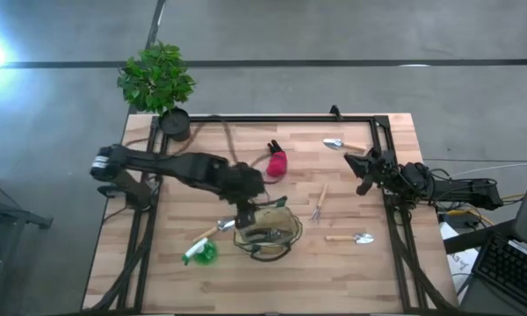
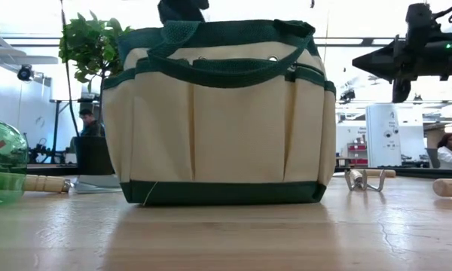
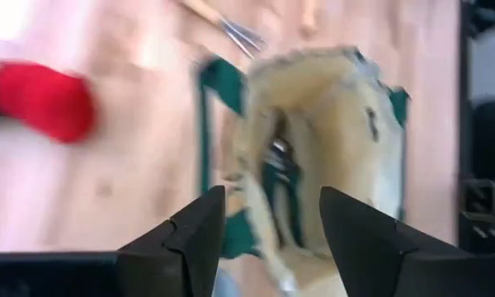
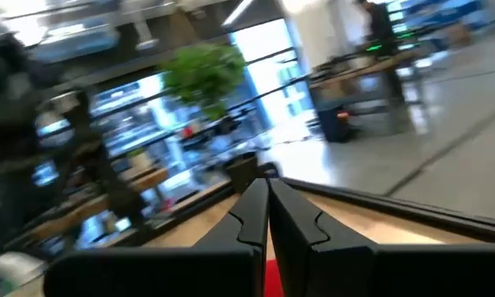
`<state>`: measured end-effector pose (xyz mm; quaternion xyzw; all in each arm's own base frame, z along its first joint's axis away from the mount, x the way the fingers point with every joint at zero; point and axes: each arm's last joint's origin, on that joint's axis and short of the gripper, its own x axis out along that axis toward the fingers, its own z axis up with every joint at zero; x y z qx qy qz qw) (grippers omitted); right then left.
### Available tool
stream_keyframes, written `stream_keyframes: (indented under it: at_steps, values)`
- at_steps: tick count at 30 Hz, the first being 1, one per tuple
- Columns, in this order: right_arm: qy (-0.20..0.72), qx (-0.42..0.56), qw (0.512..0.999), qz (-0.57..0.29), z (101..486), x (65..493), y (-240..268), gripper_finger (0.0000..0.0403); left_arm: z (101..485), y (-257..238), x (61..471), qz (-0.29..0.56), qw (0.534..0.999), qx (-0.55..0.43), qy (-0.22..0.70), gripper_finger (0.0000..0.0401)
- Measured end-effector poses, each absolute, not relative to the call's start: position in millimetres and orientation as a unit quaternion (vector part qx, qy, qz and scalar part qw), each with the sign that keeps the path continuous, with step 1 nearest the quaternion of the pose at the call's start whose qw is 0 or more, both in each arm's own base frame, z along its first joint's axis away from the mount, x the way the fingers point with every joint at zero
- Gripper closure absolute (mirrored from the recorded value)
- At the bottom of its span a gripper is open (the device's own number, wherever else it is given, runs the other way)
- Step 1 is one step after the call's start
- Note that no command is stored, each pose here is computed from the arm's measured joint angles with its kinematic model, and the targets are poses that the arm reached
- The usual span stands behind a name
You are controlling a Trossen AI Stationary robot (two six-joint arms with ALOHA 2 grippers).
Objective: Pick & Place Garden tools in Gardening bag
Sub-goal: Put the spray bottle into the gardening bag
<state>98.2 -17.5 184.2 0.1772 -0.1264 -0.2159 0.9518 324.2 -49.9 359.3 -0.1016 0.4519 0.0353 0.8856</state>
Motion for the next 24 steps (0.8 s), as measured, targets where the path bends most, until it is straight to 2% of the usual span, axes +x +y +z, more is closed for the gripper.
stream_keyframes:
  at_steps: [4, 7, 11, 14, 24]
  values:
    - [-0.121, 0.177, 0.961, -0.176, 184.4, 99.2, -15.4, 0.0394, 372.9, -48.1, 292.2, 0.135, 0.906, -0.063, 0.397, 0.0212]
    - [-0.12, 0.178, 0.961, -0.177, 184.3, 99.2, -15.4, 0.0394, 376.3, -45.3, 270.9, 0.233, 0.917, -0.03, 0.323, 0.0218]
    - [-0.122, 0.184, 0.959, -0.176, 184.3, 99.2, -15.4, 0.0394, 360.9, -40.5, 246.5, 0.324, 0.91, -0.036, 0.256, 0.022]
    - [-0.123, 0.201, 0.957, -0.172, 184.0, 99.3, -15.3, 0.0394, 344.3, -40.4, 224.5, 0.319, 0.909, -0.074, 0.26, 0.022]
    - [-0.11, 0.201, 0.961, -0.158, 182.3, 100.0, -14.4, 0.0394, 305.8, -74.6, 163.3, 0.202, 0.913, -0.224, 0.275, 0.022]
